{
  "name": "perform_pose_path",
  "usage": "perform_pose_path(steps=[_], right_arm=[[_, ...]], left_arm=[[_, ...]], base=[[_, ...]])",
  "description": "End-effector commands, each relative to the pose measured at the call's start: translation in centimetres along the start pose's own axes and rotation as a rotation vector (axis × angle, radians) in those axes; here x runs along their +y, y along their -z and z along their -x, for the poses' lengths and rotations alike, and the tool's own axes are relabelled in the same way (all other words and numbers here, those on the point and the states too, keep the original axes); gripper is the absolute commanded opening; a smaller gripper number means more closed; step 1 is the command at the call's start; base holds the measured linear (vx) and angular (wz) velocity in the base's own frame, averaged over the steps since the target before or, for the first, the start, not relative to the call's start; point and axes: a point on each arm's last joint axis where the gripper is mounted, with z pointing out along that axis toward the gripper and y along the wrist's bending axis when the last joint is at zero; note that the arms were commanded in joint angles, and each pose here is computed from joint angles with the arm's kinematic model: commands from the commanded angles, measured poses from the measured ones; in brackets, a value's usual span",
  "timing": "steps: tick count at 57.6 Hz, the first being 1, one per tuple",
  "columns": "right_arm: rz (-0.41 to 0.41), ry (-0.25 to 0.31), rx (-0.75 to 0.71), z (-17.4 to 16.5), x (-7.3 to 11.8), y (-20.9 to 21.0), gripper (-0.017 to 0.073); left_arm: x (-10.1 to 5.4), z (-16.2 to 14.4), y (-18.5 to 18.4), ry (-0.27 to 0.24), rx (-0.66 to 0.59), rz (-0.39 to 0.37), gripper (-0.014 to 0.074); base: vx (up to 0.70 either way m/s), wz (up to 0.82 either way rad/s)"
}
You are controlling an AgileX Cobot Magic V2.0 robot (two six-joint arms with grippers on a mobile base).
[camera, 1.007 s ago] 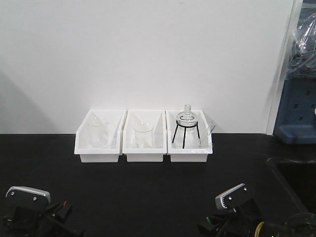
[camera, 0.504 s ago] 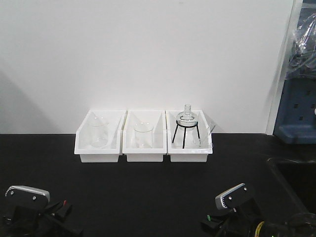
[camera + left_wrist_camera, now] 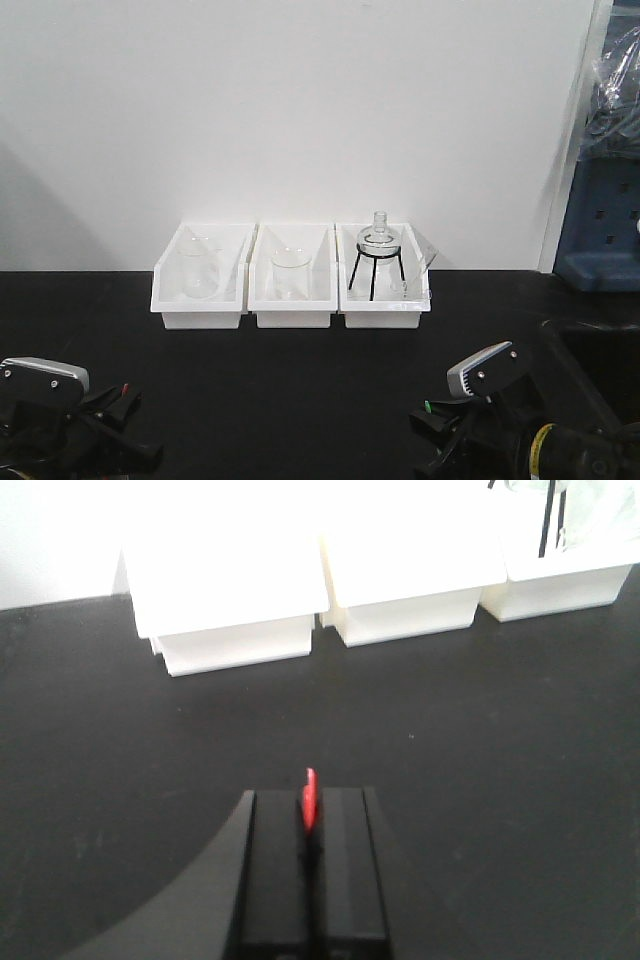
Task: Sort red and green spoons into left cabinet
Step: 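Lift both spoons up out of the beakers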
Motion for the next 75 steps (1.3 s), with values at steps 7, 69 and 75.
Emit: perform_pose_path(steps=[7, 69, 75], right_arm=[[0.013, 0.039, -0.169, 3.9, 0.7, 2.3, -0.0009], [-0.133, 0.202, -0.662, 12.7, 5.7, 19.5, -0.0009], [-0.133, 0.202, -0.662, 12.7, 5.7, 19.5, -0.0009]], left_arm=[[-0.2, 4.3, 1.6, 0.011, -0.184, -0.005, 0.0111], [0.3, 15.8, 19.7, 0.028, -0.705, -0.017, 0.0111], [0.3, 15.9, 20.0, 0.028, -0.72, -0.017, 0.0111]], base=[[0.0, 0.0], [0.0, 0.0], [0.0, 0.0]])
